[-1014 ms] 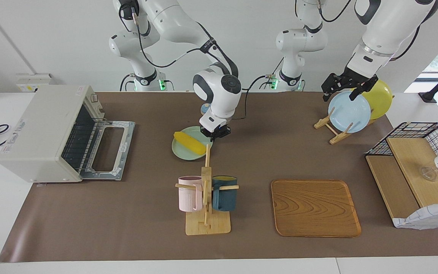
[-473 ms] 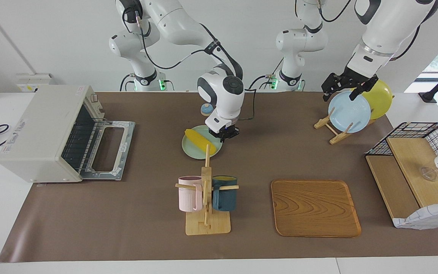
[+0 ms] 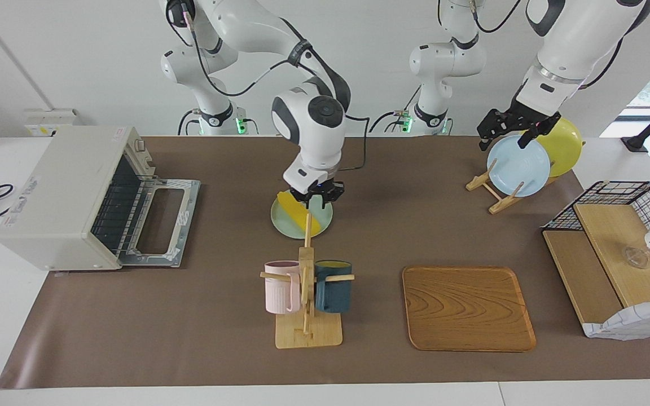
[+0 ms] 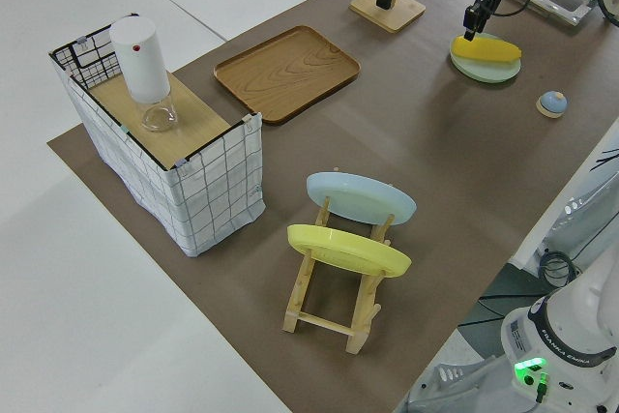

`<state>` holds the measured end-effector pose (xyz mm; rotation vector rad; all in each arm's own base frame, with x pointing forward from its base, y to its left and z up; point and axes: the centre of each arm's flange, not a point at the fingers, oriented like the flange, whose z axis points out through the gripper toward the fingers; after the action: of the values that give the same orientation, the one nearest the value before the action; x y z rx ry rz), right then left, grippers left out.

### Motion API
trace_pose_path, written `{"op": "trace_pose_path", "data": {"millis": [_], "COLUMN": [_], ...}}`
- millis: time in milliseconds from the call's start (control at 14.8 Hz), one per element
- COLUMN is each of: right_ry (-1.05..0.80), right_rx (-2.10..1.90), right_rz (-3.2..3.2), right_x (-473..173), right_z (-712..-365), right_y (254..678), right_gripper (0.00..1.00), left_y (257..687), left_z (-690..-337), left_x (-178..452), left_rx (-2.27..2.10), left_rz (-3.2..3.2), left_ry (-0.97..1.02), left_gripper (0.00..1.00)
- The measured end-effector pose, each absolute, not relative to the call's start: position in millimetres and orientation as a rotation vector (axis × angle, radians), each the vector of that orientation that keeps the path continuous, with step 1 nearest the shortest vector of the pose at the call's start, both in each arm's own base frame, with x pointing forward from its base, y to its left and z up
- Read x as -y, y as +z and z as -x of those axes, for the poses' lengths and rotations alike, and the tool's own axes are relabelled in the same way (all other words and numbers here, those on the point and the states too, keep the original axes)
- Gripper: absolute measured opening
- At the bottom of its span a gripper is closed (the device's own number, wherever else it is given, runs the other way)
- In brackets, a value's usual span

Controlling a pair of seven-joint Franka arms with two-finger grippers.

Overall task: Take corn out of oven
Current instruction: 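Set the plate on the table with the right gripper while the left gripper approaches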

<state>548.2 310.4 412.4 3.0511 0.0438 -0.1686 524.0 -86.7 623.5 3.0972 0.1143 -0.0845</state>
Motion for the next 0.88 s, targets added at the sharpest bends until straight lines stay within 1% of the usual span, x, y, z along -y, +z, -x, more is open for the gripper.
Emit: {"op": "trace_pose_path", "data": {"millis": [68,135,270,338,406,541,744,879], "right_ry": [-0.215,-0.252,-0.290,-0.288,-0.286,-0.289,-0.261,-0.236], "right_rx": [-0.035,-0.027,-0.045,-0.064,-0.065,-0.054,-0.033,-0.037], "right_rz": [-3.039,-3.028,-2.962,-2.921,-2.890,-2.885,-2.923,-2.921], "right_x": [-280,-261,-241,-231,-215,-165,-91,-72], "right_z": [-553,-551,-535,-528,-524,-526,-532,-527], "right_y": [417,412,385,370,356,334,314,304], "right_gripper": [0.32,0.26,0.04,0.01,0.01,0.01,0.01,0.01], "left_y": [619,613,595,585,574,557,553,555], "left_z": [-523,-521,-513,-508,-502,-491,-488,-487], "left_x": [95,108,147,168,188,218,223,224], "left_rx": [-0.181,-0.239,-0.353,-0.405,-0.454,-0.522,-0.559,-0.566], "left_rz": [-3.091,-3.085,-3.069,-3.062,-3.055,-3.040,-3.019,-3.006], "left_ry": [-0.094,-0.110,-0.126,-0.126,-0.125,-0.130,-0.137,-0.130], "left_gripper": [1.00,1.00,1.00,1.00,1.00,1.00,1.00,1.00]}}
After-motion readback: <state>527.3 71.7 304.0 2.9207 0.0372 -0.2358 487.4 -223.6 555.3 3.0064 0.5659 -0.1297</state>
